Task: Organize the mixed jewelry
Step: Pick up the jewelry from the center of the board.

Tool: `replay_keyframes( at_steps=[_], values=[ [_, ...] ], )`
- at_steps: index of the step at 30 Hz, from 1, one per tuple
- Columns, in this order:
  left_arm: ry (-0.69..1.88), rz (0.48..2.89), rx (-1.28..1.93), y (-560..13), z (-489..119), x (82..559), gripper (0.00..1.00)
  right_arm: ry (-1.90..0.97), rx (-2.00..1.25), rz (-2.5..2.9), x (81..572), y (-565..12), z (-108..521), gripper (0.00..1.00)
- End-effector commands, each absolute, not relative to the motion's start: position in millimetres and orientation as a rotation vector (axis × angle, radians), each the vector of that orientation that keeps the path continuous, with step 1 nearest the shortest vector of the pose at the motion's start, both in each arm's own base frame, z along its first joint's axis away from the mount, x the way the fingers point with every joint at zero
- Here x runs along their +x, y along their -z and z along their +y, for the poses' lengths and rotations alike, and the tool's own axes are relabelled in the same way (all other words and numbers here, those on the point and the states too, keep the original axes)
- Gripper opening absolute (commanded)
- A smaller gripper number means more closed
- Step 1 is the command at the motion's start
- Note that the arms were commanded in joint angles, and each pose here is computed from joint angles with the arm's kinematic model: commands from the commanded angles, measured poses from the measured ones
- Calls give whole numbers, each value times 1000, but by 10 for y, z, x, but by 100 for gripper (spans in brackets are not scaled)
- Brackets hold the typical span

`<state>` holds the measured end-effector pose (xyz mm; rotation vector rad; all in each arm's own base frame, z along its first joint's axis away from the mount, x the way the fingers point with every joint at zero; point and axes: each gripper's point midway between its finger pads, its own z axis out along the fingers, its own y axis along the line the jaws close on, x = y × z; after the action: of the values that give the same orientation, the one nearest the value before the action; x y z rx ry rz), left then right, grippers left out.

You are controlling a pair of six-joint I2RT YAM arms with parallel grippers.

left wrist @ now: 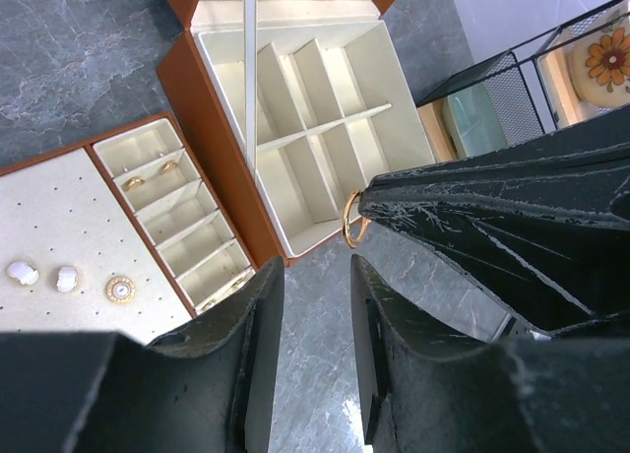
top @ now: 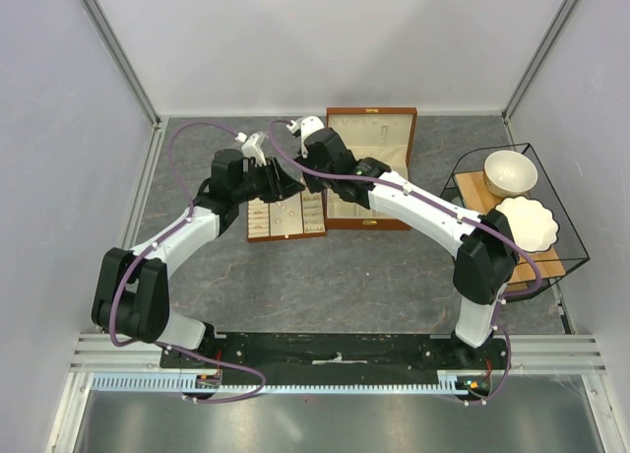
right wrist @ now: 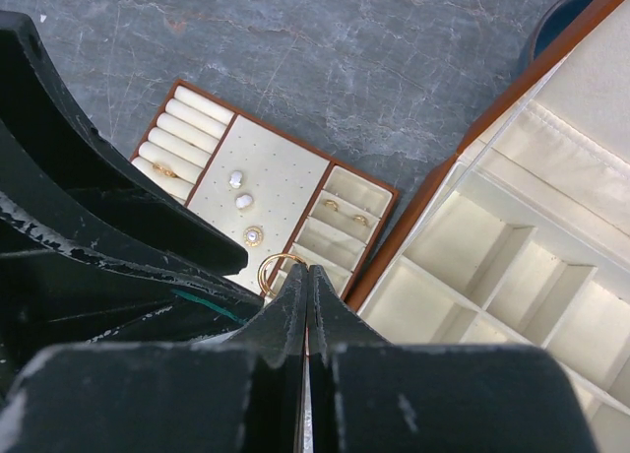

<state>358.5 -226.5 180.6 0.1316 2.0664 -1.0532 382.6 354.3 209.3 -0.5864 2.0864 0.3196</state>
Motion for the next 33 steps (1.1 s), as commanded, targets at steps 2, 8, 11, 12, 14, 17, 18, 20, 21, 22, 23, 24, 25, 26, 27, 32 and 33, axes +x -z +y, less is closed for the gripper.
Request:
replay_keyframes(
  at_steps=[2,8,11,12,14,17,18,20,21,22,23,24,25,26,27,32,33],
  values=[
    [1105,1945,141,-2207,-2336,3657,40,-361,-550,2046,3848,-2310,3583,0],
    [1118,1932,143,-2268,-2340,3638,40,-356,-549,2048,3837,-2301,3564,0],
    [1129,1932,139,-2273,-2353,3650,40,-361,-548,2050,3833,-2297,3570,0],
    [1132,1933,140,-2265,-2364,3656,40,-366,-548,2046,3832,-2313,3576,0],
    [1137,1935,139,-2255,-2366,3660,38,-364,-547,2050,3829,-2297,3569,0],
    [1136,1933,141,-2258,-2366,3661,36,-366,-552,2053,3817,-2280,3577,0],
    [1136,1935,137,-2251,-2366,3665,35,-364,-555,2055,3815,-2266,3573,0],
    [1138,1928,140,-2270,-2367,3662,32,-369,-550,2056,3817,-2268,3575,0],
    [1140,1929,140,-2264,-2369,3661,32,-372,-549,2056,3815,-2268,3577,0],
    [1141,1925,143,-2277,-2372,3664,32,-377,-555,2056,3812,-2263,3588,0],
    [1143,1925,143,-2270,-2378,3658,31,-377,-555,2056,3815,-2265,3591,0],
    [1144,1926,142,-2267,-2374,3658,31,-378,-556,2058,3811,-2259,3591,0],
    [1149,1923,145,-2275,-2384,3656,31,-380,-559,2059,3812,-2249,3600,0],
    [1154,1918,147,-2293,-2386,3658,32,-378,-561,2060,3811,-2243,3598,0],
    [1159,1916,147,-2301,-2391,3659,32,-382,-560,2059,3808,-2250,3599,0],
    [1171,1911,141,-2316,-2400,3676,32,-384,-565,2061,3801,-2243,3603,0],
    [1170,1913,143,-2313,-2406,3675,31,-385,-564,2059,3800,-2250,3602,0]
  ],
)
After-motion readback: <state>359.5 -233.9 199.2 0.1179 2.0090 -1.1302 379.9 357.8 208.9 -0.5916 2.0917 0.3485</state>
